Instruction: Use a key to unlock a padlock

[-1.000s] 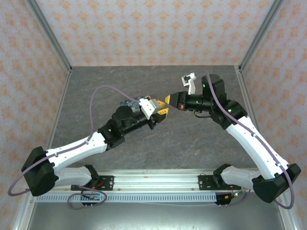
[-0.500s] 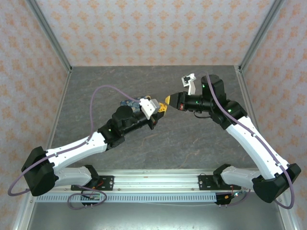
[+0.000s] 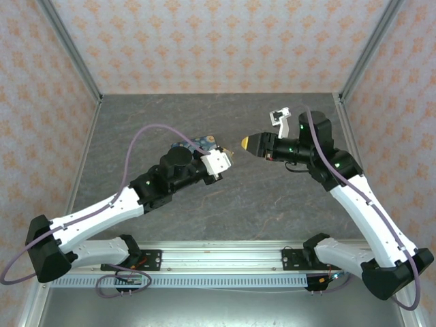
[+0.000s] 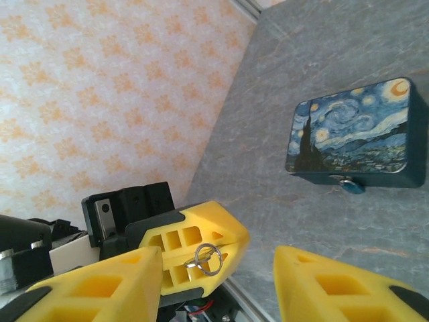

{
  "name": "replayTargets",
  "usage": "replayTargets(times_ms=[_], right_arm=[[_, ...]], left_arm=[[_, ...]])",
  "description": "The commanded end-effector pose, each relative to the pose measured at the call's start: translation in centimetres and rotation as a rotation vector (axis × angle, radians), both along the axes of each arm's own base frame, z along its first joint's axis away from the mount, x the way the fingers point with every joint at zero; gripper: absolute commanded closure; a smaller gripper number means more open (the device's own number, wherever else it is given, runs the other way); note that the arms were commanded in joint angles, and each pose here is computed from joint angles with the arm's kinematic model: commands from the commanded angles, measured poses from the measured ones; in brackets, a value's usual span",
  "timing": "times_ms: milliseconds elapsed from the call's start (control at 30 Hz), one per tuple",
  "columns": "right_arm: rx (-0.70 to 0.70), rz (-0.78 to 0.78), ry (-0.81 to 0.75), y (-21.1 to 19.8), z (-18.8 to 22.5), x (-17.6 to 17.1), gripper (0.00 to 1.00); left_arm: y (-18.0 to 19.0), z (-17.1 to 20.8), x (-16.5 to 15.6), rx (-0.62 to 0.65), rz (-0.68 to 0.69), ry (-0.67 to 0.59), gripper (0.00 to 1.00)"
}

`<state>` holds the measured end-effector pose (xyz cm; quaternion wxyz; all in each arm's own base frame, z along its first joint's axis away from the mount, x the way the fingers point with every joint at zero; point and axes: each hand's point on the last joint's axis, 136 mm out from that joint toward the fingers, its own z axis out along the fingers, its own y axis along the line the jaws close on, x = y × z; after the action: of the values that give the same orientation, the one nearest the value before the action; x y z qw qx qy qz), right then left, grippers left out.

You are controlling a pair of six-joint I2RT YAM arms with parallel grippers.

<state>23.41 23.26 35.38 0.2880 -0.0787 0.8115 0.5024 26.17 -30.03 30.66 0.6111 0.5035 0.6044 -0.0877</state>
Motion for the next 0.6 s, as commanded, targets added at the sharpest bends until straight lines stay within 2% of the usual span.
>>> replayTargets(times_ms=[0, 200, 567], right_arm=[[0.082, 0.075, 0.023, 1.1, 0.2, -0.6, 0.51], [0.143, 0.105, 0.087, 1.9, -0.9, -0.8, 0.5], [0.169, 0.117, 0.18, 3.0, -2.1, -1.5, 0.56]], left_arm=[[1.5, -0.2, -0.4, 0.234, -0.019, -0.118, 1.0], [1.8, -0.1, -0.5, 0.357, -0.054, -0.196, 1.0], [1.2, -0.1, 0.4, 0.409, -0.06, -0.218, 1.0]])
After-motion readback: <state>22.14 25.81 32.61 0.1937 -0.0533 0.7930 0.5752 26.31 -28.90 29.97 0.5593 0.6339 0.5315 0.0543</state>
